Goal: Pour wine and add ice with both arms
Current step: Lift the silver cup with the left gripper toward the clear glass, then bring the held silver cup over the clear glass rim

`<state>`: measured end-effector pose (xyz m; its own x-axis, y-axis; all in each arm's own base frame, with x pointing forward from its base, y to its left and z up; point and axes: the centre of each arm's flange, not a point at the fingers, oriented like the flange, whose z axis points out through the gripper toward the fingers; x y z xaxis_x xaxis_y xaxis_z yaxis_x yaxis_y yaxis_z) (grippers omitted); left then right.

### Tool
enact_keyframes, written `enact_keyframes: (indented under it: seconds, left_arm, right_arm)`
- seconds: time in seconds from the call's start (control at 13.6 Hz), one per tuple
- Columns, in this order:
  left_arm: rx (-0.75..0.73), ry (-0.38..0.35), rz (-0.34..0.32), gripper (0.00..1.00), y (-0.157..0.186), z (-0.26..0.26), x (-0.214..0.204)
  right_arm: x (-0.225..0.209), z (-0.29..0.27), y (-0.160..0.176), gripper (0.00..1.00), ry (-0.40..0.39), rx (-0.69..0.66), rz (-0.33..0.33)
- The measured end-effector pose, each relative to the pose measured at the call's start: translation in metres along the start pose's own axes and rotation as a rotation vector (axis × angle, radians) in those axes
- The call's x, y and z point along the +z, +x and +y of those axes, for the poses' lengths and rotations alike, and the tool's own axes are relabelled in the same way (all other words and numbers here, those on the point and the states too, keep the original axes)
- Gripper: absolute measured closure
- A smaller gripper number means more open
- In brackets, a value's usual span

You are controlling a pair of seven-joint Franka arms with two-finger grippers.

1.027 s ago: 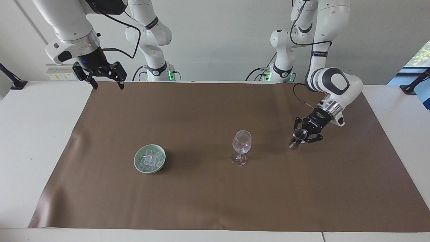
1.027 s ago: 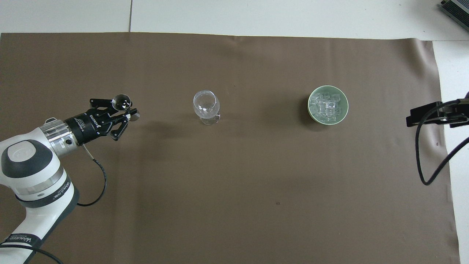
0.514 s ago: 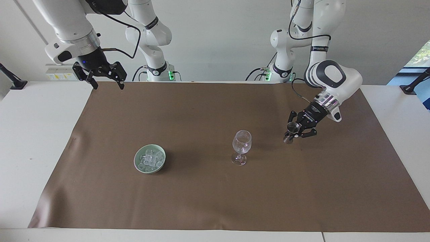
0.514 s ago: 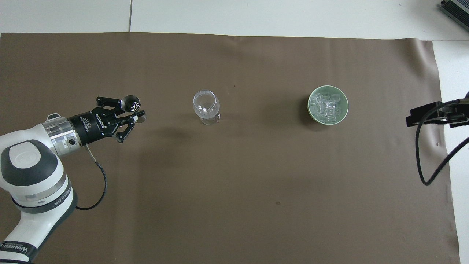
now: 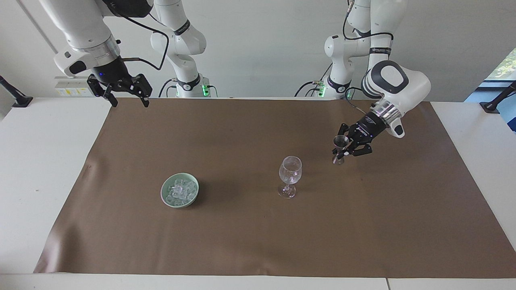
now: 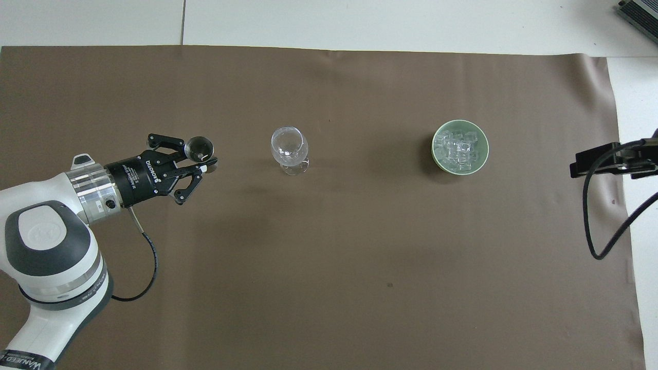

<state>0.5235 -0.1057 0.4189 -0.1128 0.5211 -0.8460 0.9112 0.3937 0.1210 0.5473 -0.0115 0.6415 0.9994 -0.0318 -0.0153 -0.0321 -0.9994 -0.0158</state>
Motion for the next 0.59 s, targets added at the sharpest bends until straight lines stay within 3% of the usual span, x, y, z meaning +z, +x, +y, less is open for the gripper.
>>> enact_keyframes:
  seconds: [0.59]
  left_arm:
    - [0.021,0.055,0.086,0.78,-0.031,-0.016,0.019]
  right_arm:
    - [0.0,0.0,0.0,0.0,0.0,0.0,0.0]
